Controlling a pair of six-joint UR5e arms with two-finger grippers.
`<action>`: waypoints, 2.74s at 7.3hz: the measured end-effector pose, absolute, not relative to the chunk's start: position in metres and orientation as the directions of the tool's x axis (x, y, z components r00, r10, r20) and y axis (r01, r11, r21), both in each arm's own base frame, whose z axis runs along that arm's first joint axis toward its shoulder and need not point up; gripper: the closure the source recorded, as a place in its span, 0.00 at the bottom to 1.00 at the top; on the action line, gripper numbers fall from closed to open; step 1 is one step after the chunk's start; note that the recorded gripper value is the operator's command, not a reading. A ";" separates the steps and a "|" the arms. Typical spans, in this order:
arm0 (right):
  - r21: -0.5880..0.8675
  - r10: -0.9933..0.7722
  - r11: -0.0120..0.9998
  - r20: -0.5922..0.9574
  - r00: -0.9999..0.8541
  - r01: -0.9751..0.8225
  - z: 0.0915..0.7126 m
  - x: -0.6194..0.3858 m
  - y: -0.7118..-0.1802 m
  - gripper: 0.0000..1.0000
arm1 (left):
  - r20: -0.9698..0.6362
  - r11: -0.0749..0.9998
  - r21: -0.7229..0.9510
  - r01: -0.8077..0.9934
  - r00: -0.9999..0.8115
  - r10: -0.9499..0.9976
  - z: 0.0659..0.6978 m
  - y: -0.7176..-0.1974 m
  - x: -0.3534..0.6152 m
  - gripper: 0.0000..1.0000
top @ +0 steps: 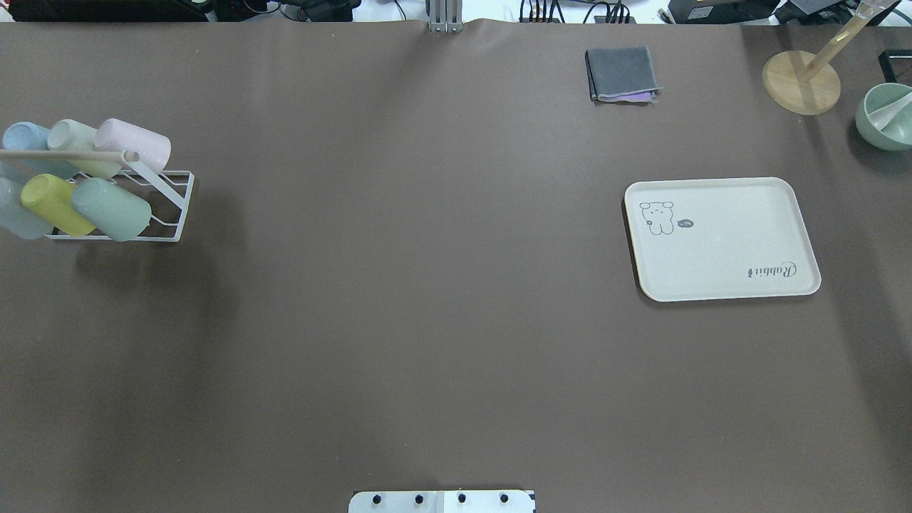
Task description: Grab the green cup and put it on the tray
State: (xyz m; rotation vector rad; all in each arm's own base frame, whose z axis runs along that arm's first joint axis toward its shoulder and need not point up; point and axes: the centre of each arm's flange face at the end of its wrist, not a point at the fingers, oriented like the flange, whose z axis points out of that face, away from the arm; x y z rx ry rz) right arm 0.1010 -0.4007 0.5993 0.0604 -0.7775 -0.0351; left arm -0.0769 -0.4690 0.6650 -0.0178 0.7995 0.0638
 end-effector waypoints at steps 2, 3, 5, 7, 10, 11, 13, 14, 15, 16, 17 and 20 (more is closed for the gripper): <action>0.067 -0.054 0.998 0.695 0.717 0.010 0.600 0.101 -0.401 0.00 | -0.717 0.998 0.008 -0.064 0.695 0.050 0.665 -0.469 -0.077 0.02; 0.067 -0.055 0.998 0.689 0.723 0.011 0.600 0.102 -0.401 0.00 | -0.717 0.998 0.006 -0.064 0.695 0.049 0.666 -0.469 -0.077 0.02; 0.068 -0.055 0.998 0.684 0.727 0.012 0.600 0.103 -0.401 0.00 | -0.717 0.998 0.005 -0.065 0.695 0.049 0.666 -0.470 -0.076 0.02; 0.067 -0.055 0.998 0.683 0.728 0.012 0.600 0.103 -0.401 0.00 | -0.717 0.998 0.005 -0.066 0.695 0.049 0.666 -0.471 -0.076 0.02; 0.063 -0.052 0.998 0.680 0.731 0.012 0.603 0.103 -0.400 0.00 | -0.717 0.998 0.007 -0.065 0.695 0.051 0.665 -0.472 -0.076 0.02; 0.063 -0.052 0.998 0.673 0.738 0.013 0.604 0.104 -0.400 0.00 | -0.717 0.998 0.008 -0.065 0.695 0.051 0.665 -0.472 -0.076 0.02; 0.066 -0.055 0.998 0.663 0.747 0.016 0.604 0.105 -0.399 0.00 | -0.717 0.998 0.009 -0.065 0.695 0.052 0.664 -0.473 -0.076 0.02; 0.068 -0.058 0.998 0.656 0.753 0.018 0.604 0.105 -0.399 0.00 | -0.717 0.998 0.009 -0.065 0.695 0.052 0.664 -0.473 -0.076 0.02; 0.071 -0.062 0.997 0.652 0.756 0.020 0.604 0.106 -0.399 0.00 | -0.717 0.998 0.010 -0.065 0.695 0.052 0.664 -0.473 -0.076 0.02; 0.075 -0.065 0.997 0.650 0.757 0.021 0.603 0.106 -0.399 0.00 | -0.716 0.998 0.010 -0.065 0.696 0.053 0.663 -0.474 -0.076 0.02; 0.079 -0.069 0.997 0.649 0.757 0.023 0.602 0.106 -0.400 0.00 | -0.716 0.998 0.012 -0.065 0.696 0.054 0.663 -0.474 -0.076 0.02; 0.082 -0.074 0.996 0.651 0.756 0.027 0.603 0.106 -0.400 0.00 | -0.715 0.998 0.016 -0.065 0.696 0.057 0.661 -0.475 -0.077 0.02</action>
